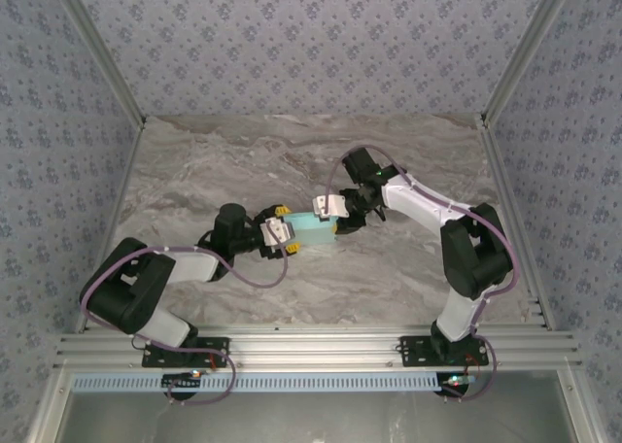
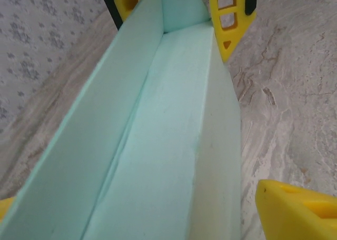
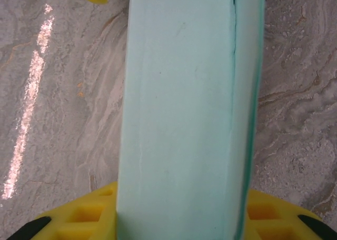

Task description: Fold the paper box

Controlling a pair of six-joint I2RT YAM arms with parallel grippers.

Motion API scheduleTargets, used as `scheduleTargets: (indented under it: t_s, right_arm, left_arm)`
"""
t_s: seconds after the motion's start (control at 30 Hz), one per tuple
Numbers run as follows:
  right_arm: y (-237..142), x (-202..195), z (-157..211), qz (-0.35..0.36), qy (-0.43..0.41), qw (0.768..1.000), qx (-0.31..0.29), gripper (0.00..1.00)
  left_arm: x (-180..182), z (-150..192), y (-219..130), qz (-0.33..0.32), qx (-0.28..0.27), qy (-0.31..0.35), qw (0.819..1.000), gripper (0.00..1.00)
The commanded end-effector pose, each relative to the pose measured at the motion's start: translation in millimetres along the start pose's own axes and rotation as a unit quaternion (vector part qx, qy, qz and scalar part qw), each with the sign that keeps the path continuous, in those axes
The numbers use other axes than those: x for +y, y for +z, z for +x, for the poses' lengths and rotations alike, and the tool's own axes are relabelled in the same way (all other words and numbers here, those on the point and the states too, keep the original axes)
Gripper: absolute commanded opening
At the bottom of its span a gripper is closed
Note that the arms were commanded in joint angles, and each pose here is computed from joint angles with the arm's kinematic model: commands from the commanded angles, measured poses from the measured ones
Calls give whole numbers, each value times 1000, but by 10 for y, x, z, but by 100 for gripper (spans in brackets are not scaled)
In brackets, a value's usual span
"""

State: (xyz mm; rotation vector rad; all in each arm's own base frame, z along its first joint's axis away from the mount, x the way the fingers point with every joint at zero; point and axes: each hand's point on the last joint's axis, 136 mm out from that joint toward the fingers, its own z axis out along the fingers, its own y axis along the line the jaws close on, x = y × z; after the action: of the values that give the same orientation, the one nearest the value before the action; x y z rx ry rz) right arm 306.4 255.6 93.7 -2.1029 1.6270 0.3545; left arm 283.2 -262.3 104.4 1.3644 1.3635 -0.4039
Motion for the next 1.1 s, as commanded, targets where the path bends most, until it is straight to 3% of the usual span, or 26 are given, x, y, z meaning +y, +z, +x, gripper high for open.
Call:
scheduleTargets:
  t_s: [0.0,0.23,0.57,0.87,0.97,1.07]
  right_arm:
    - [68,615,286,-131,24,991,34,38]
    - [-23,621,436,-131,26,989,63,38]
    - [-42,593,558,-121,35,987,98,37]
    - [-10,515,589,-104,57,988,102,35]
    - [-4,483,581,-96,60,988,102,34]
    - [-2,443,581,-87,69,989,98,34]
  left_arm:
    - [53,-171,-36,-22,-38,47,998,81]
    - [-69,-263,-96,23,-40,64,997,70]
    - [-100,-396,-153,24,-59,81,995,67]
    - [-302,-319,-115,59,-28,100,993,55]
    - [-325,-287,-96,61,-19,104,993,45]
    - [-344,-251,-88,67,-8,109,992,42]
